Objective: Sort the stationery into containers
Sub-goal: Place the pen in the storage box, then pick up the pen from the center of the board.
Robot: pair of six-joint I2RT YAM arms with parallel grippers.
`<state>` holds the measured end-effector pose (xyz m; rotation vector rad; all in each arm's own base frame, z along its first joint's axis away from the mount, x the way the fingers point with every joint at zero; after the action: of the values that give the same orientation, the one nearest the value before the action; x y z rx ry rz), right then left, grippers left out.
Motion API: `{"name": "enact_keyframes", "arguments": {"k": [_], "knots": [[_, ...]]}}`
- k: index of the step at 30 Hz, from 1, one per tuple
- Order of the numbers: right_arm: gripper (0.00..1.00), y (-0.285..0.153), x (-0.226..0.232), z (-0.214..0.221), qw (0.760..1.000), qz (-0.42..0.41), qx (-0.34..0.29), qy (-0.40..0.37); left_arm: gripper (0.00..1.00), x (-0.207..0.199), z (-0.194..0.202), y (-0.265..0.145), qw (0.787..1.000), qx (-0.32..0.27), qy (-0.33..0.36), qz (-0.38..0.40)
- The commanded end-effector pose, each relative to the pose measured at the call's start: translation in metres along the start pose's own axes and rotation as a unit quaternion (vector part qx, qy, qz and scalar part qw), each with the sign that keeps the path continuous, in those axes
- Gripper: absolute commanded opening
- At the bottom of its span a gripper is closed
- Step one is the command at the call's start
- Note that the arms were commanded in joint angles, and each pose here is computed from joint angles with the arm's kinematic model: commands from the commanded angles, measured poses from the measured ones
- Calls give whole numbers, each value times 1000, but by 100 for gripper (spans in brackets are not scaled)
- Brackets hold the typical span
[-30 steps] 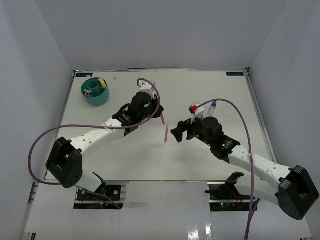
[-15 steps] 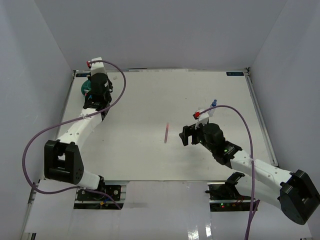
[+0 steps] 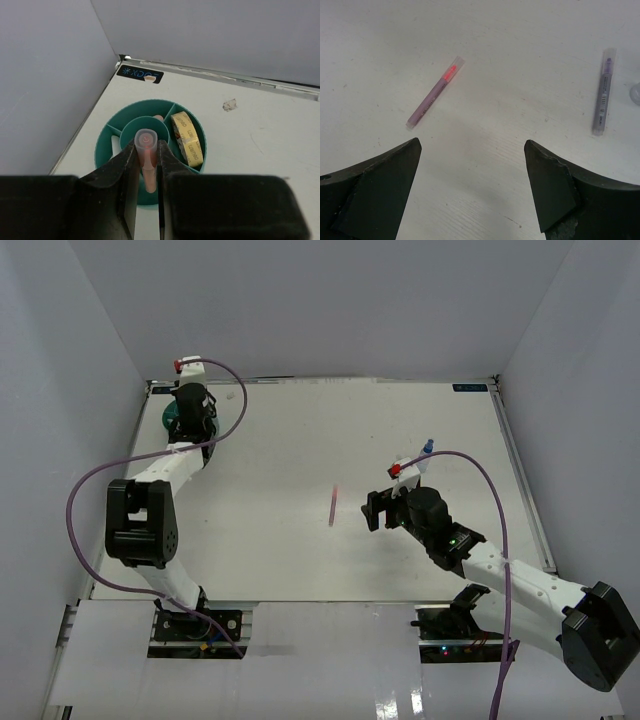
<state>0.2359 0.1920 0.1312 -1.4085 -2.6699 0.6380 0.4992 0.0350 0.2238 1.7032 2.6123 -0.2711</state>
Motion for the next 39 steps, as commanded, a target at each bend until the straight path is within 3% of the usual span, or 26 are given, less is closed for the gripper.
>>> {"name": "enact_keyframes", "arguments": {"k": [1,14,16,20,26,32,36,39], "knots": [[90,1,-6,-3,1000,13,-10,-3,19,3,-23,6,999,-42,-1,7],[90,0,-8,-2,1000,19,-8,-7,25,4,23,16,1000,-3,18,17],[90,0,-7,-1,1000,18,-5,-8,29,5,25,15,1000,0,18,18],[90,0,-7,-1,1000,16,-4,-8,47,7,29,15,1000,5,24,14],[90,-1,-12,-2,999,32,1,-8,60,7,24,10,1000,13,14,14],[90,1,-45,9,992,112,65,3,76,-7,-14,-15,997,30,-32,58],[92,5,-70,28,980,140,132,42,93,-19,-60,-50,990,30,-88,107],[94,11,-87,31,976,147,144,71,98,-25,-80,-80,981,48,-117,145]]}}
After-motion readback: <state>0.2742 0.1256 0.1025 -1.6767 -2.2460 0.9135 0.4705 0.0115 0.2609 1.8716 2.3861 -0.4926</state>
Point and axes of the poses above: each gripper's point midway between its finger pads, its own y axis out along the fingers, its own x axis along the line the jaws close on, z = x × y, the point moved 2 cm from there along -y, back along the fingers, and after that the axes turned 15 degrees about -y, right-handed, at the moved point
